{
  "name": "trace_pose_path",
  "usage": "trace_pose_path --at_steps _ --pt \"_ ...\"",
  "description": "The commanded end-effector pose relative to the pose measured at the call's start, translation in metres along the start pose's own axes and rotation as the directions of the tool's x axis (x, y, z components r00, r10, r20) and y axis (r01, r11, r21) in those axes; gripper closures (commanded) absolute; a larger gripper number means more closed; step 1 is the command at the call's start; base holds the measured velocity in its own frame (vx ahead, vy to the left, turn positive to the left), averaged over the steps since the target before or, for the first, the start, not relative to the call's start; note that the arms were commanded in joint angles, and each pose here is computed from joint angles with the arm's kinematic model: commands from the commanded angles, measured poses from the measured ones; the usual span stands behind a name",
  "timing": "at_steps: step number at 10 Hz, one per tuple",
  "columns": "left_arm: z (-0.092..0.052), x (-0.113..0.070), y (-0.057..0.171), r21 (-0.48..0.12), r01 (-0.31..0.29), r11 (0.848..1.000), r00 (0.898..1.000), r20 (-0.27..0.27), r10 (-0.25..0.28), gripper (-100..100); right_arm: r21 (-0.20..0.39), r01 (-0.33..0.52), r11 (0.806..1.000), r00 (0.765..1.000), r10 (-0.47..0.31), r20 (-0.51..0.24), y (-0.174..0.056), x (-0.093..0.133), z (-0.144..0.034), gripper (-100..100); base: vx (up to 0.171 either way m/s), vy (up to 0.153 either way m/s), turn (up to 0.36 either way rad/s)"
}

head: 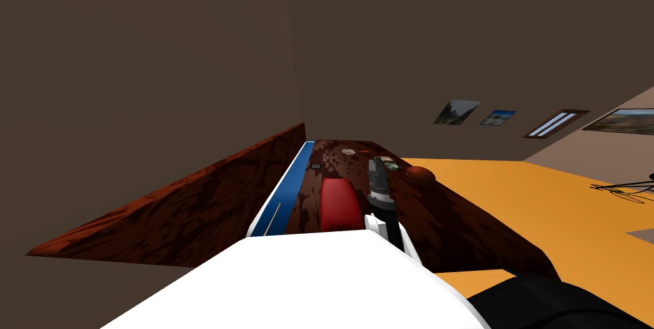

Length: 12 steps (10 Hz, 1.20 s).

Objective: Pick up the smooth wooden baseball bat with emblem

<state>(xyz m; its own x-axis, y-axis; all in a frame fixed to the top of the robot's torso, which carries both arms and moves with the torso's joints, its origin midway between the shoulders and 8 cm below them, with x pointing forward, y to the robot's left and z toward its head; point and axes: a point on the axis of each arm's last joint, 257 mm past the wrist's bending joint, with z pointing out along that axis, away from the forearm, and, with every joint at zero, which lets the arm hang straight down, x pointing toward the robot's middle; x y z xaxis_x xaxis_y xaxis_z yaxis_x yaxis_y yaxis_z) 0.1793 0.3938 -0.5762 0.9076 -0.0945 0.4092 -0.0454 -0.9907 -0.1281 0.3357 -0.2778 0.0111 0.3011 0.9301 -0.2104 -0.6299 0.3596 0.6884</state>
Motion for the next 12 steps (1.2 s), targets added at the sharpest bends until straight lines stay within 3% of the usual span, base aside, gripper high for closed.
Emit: trace_pose_path --at_steps 1,2,3,7,8,9,12 --pt "0.006 0.006 -0.006 0.003 0.01 1.0 1.0 0.0 -0.01 -100 0.0 0.0 1.0 1.0 0.0 0.0 0.0 0.0 0.0 0 -0.058 -0.017 -0.053" --pt "0.003 0.003 -0.004 0.002 0.006 1.0 1.0 0.0 -0.006 -100 0.0 0.0 1.0 1.0 0.0 0.0 0.0 0.0 0.0 0 -0.024 -0.007 -0.01" --pt "0.004 0.003 -0.004 0.002 0.007 1.0 1.0 0.0 -0.007 100 0.0 0.0 1.0 1.0 0.0 0.0 0.0 0.0 0.0 0 0.0 0.0 0.0" --pt "0.004 0.003 -0.004 0.002 0.008 1.0 1.0 0.0 -0.008 100 0.0 0.0 1.0 1.0 0.0 0.0 0.0 0.0 0.0 0 0.0 0.0 0.0" --pt "0.004 0.003 -0.004 0.002 0.008 1.0 1.0 0.0 -0.008 0 0.0 0.0 1.0 1.0 0.0 0.0 0.0 0.0 0.0 0 0.0 0.0 0.0" --pt "-0.002 -0.002 -0.001 0.0 -0.002 1.0 1.0 0.0 0.002 100 0.0 0.0 1.0 1.0 0.0 0.0 0.0 0.0 0.0 0 0.041 0.014 0.074" --pt "-0.015 -0.013 0.008 -0.007 -0.017 1.0 1.0 0.0 0.017 100 0.0 0.0 1.0 1.0 0.0 0.0 0.0 0.0 0.0 0 0.077 0.023 0.062"
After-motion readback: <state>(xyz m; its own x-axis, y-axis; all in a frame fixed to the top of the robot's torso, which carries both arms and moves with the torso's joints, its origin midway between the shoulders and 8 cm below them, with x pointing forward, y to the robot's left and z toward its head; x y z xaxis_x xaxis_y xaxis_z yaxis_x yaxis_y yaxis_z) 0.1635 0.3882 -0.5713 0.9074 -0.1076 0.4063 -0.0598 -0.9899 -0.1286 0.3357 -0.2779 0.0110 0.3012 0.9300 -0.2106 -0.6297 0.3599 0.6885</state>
